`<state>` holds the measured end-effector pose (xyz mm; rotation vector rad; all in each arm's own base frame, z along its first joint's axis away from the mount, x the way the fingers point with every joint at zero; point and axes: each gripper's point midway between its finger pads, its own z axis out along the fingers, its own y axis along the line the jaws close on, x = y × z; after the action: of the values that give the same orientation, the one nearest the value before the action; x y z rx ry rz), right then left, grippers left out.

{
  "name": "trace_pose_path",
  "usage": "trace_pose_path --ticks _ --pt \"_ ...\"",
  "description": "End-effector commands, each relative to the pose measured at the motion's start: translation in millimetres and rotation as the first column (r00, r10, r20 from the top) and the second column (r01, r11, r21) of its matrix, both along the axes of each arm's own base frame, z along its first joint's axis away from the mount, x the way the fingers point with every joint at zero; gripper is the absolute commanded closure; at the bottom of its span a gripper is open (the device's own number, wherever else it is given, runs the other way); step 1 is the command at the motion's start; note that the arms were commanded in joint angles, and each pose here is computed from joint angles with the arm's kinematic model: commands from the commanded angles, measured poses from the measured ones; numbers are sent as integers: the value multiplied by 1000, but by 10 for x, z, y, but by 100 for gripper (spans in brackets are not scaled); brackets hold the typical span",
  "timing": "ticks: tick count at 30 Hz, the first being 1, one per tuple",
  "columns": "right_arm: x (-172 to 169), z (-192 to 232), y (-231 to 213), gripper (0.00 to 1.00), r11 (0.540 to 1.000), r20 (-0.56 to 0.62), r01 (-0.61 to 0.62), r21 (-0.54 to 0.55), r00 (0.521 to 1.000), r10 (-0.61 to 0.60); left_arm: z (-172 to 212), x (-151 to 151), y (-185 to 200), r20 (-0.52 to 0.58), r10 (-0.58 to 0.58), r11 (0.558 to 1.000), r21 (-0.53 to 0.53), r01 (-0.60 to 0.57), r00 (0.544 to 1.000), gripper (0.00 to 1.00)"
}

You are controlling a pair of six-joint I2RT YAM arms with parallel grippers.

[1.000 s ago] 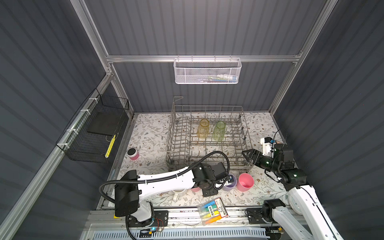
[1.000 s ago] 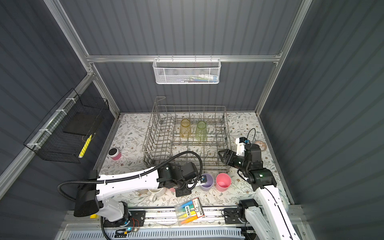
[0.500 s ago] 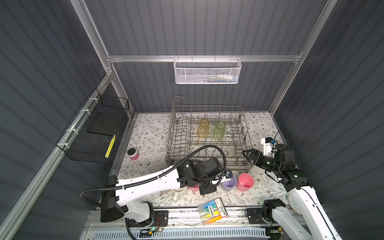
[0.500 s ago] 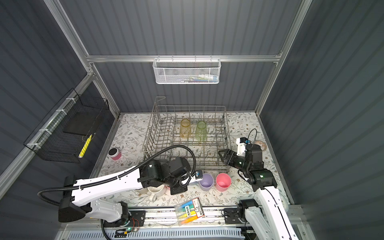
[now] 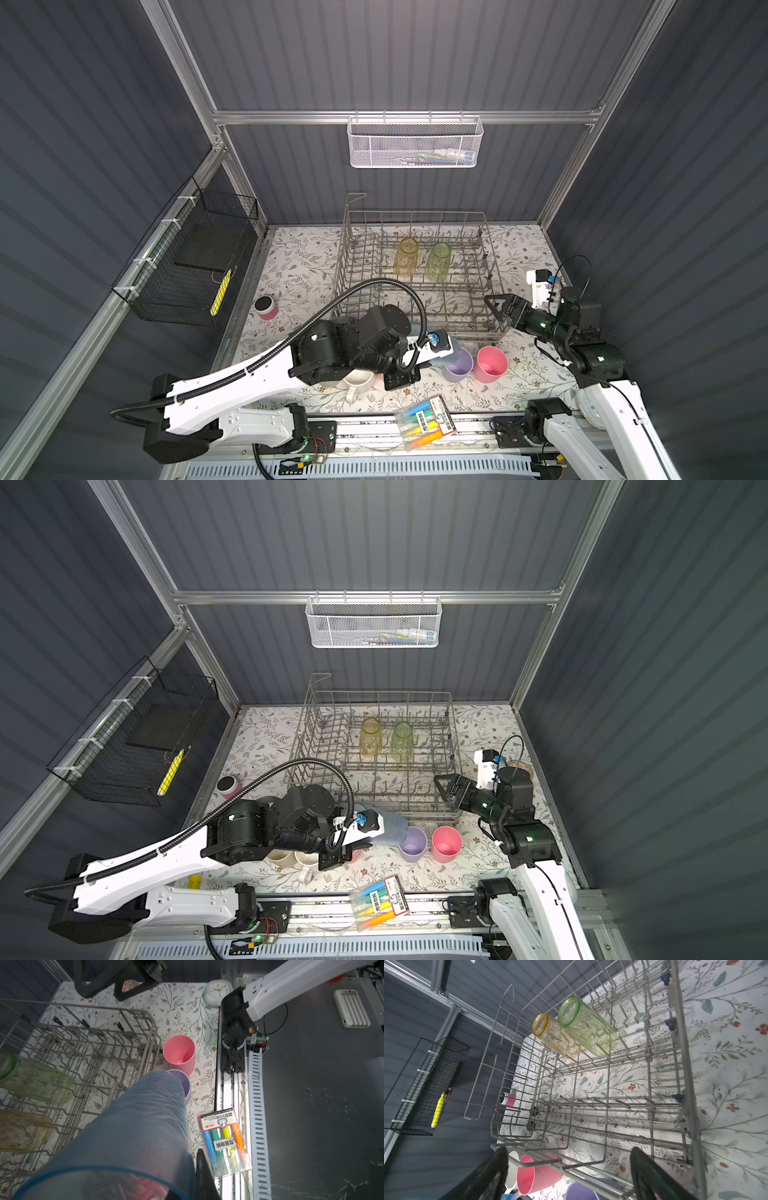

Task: Load the cups into the dish rack
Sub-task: 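Lift the light blue cup with the left gripper while the right gripper approaches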

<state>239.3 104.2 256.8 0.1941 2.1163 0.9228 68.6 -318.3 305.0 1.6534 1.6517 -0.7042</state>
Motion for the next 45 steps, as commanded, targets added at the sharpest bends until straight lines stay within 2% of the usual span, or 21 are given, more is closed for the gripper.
trace_pose_path --ticks 1,4,7,14,20,25,32,37,45 --pt "-6 231 54 4 999 71 -33 27 997 31 318 -15 -20 56 -19 990 -140 26 998 100" --pt "-19 329 111 1 996 105 -62 67 993 55 404 103 47 110 41 983 -184 -20 993 100" --pt "-38 477 169 1 989 154 -95 113 985 77 488 174 58 113 51 969 -245 -22 992 100" --pt "-142 807 204 1 980 269 -133 149 959 90 521 585 53 18 80 937 -344 -69 997 100" --pt "-165 868 300 1 959 298 -203 199 944 138 558 850 -83 -89 -12 902 -431 -27 996 100" --pt "-145 883 369 1 935 319 -256 247 932 171 663 1064 -138 -138 -81 858 -513 -1 987 100" --pt "-116 838 405 1 924 324 -285 254 925 196 802 1284 -160 -192 -205 793 -608 48 960 100" --pt "-108 840 481 1 888 328 -347 303 912 245 798 1359 -204 -203 -248 784 -616 73 947 100" --pt "-18 812 525 1 862 323 -376 340 907 269 815 1407 -280 -219 -321 761 -638 114 921 100"
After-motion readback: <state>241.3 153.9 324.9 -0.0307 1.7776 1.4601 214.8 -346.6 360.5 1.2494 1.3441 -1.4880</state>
